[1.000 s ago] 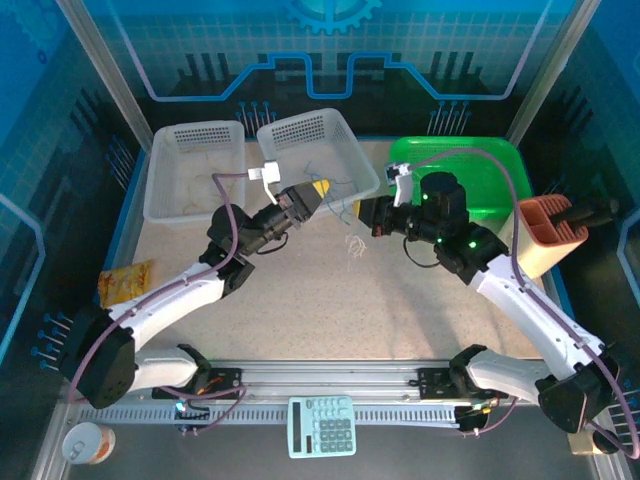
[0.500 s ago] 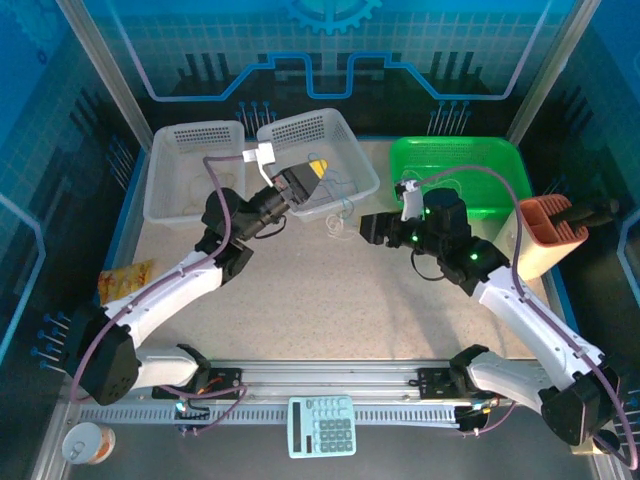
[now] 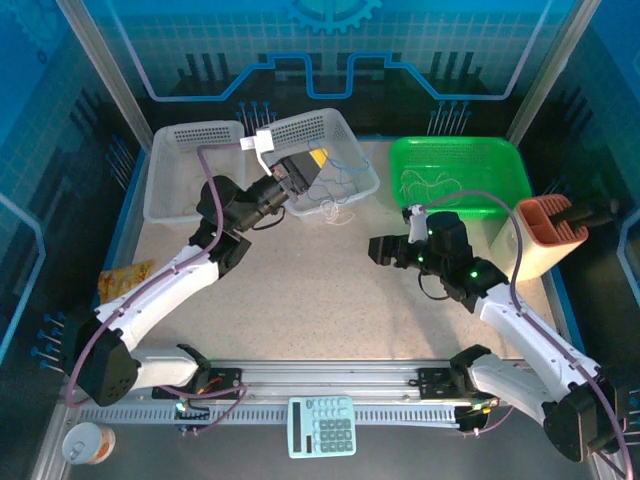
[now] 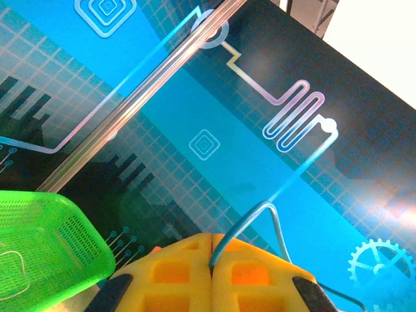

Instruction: Untangle the cables

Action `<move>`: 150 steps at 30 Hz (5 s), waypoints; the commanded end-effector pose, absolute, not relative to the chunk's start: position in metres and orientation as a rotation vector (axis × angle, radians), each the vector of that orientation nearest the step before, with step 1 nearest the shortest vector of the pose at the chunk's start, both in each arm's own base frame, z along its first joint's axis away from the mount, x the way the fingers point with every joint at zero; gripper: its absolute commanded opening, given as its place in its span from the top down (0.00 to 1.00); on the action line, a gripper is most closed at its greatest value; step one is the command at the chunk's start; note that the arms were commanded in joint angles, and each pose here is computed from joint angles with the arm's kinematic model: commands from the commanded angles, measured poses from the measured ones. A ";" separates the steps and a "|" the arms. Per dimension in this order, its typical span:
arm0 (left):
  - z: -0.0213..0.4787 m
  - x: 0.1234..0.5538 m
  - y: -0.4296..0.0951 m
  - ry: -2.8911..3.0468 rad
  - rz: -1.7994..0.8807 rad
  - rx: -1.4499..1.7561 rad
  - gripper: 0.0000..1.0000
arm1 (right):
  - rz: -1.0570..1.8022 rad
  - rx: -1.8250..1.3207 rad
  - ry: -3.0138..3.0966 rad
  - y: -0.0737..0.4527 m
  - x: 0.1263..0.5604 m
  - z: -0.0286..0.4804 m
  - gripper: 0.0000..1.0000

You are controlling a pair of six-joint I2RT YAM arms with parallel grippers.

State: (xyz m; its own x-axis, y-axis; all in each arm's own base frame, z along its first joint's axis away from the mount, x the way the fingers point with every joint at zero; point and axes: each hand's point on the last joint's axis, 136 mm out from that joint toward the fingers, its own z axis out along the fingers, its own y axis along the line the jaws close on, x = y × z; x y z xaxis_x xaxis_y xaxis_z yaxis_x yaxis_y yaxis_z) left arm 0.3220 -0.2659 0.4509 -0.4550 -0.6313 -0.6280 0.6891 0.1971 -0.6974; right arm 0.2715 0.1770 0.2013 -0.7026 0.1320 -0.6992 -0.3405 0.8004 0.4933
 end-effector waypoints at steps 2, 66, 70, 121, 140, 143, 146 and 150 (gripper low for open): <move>0.486 0.304 -0.258 1.287 -1.519 0.120 1.00 | 0.882 -0.223 2.141 0.184 0.266 0.208 0.21; 0.387 0.527 -0.204 1.571 -1.040 -0.143 1.00 | 1.012 -0.311 2.135 0.189 0.216 0.183 1.00; 0.350 0.551 -0.199 1.667 -0.946 -0.163 1.00 | 1.012 -0.312 2.110 0.186 0.212 0.198 1.00; 0.299 0.304 -0.269 1.729 -1.566 -0.120 0.14 | 1.362 -0.296 1.781 0.227 0.241 0.331 1.00; 0.308 0.277 -0.304 1.621 -1.721 -0.077 0.38 | 1.427 -0.174 1.713 0.228 0.262 0.342 1.00; 0.305 0.278 -0.309 1.622 -1.734 -0.077 0.40 | 1.441 -0.171 1.710 0.229 0.262 0.341 1.00; 0.306 0.280 -0.313 1.614 -1.745 -0.075 0.42 | 1.447 -0.169 1.713 0.230 0.262 0.339 1.00; 0.309 0.281 -0.318 1.605 -1.752 -0.068 0.44 | 1.446 -0.166 1.722 0.229 0.261 0.335 1.00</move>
State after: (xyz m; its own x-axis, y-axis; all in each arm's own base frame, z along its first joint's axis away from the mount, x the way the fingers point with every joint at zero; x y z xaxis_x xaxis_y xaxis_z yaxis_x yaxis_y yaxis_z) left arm 0.2804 -0.3157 0.2839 -0.7457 -0.5103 -0.4285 0.4317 0.1198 -0.8940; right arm 0.2637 0.2275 0.3328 -0.6286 0.3998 -0.6671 -0.5737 0.3407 0.7448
